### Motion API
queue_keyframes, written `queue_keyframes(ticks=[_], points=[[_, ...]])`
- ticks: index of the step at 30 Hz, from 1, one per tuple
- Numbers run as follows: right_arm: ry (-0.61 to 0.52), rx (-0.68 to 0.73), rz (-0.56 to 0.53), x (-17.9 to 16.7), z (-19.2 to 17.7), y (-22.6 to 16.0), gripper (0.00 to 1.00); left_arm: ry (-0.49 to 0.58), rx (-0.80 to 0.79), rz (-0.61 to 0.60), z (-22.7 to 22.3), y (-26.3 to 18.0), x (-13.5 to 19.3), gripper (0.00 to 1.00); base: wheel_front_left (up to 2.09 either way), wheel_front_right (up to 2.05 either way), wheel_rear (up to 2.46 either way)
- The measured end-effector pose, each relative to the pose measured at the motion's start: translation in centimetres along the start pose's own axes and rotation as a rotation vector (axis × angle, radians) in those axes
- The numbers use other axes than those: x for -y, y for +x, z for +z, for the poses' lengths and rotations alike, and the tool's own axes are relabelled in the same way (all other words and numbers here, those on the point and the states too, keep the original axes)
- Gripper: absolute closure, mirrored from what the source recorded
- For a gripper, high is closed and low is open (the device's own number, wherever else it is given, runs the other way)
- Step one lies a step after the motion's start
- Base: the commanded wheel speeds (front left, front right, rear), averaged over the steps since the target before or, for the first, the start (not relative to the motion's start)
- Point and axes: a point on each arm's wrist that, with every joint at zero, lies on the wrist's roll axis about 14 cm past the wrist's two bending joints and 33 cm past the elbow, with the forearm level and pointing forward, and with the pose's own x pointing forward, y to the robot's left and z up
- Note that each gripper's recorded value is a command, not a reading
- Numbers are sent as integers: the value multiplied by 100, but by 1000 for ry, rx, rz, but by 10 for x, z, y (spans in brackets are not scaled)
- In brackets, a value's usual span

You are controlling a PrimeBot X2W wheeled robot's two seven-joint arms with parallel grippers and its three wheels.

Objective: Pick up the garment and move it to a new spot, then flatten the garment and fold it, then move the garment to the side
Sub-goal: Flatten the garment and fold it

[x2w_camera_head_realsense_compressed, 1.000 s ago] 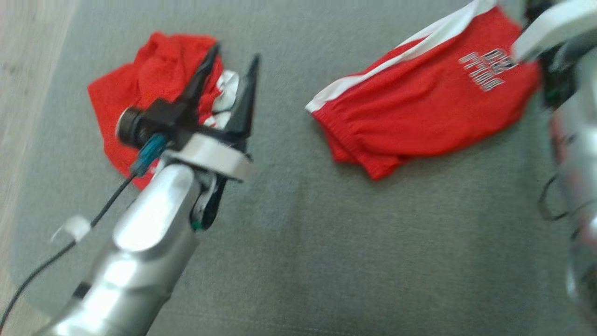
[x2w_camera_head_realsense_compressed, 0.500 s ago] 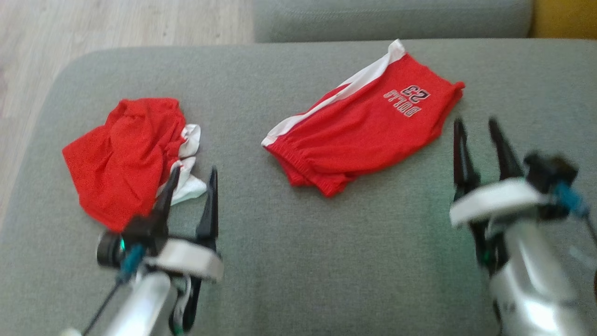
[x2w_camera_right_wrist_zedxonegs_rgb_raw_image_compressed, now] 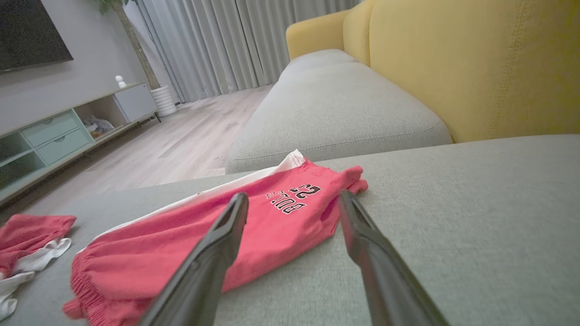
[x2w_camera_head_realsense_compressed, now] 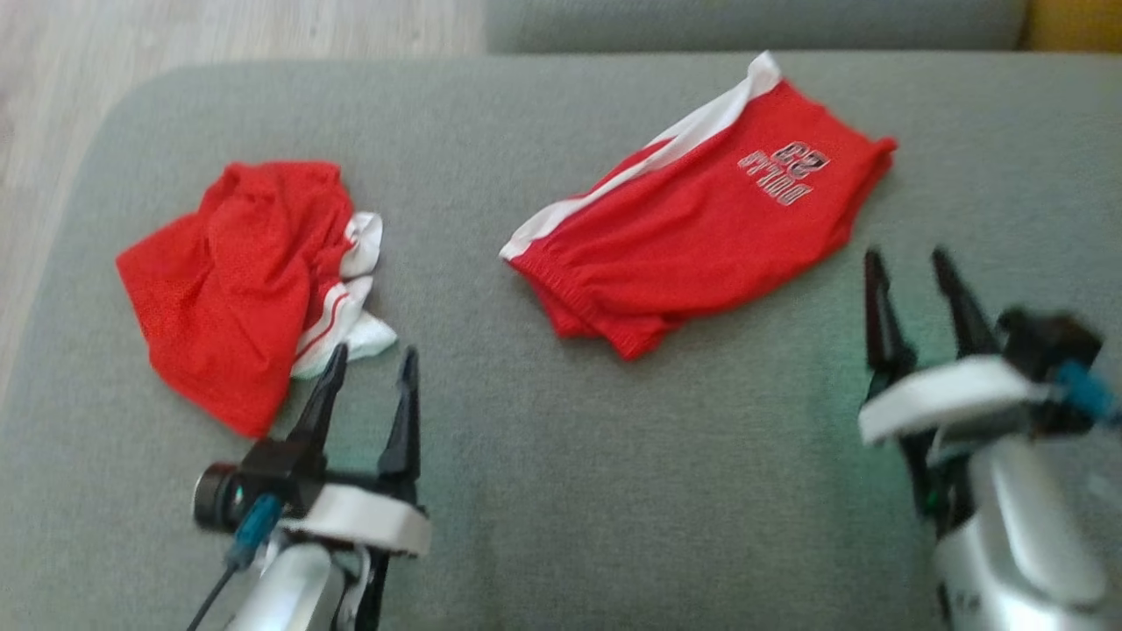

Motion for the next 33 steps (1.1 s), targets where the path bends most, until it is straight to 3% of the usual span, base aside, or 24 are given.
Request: queue_keyframes(ticks=[8,14,25,30,32,33], points=[[-26,-94,-61,22,10,84,0,-34,10,-42,1,30,5,0,0,0,0],[-65,-230,-140,54,-17,127,0,-39,-26,-17,-13,37,-8,0,0,0,0],[-114,-468,-187,70,-81,150,0,-27,-66,55,-26,31,-39,0,0,0,0],[-131,-490,-200,74,-81,148,0,-28,-59,52,-25,32,-37,0,0,0,0],[-117,-500,-198,72,-82,147,100,-26,-55,56,-23,33,-39,0,0,0,0],[-106,-502,-198,70,-81,146,100,-25,-54,53,-23,33,-38,0,0,0,0]])
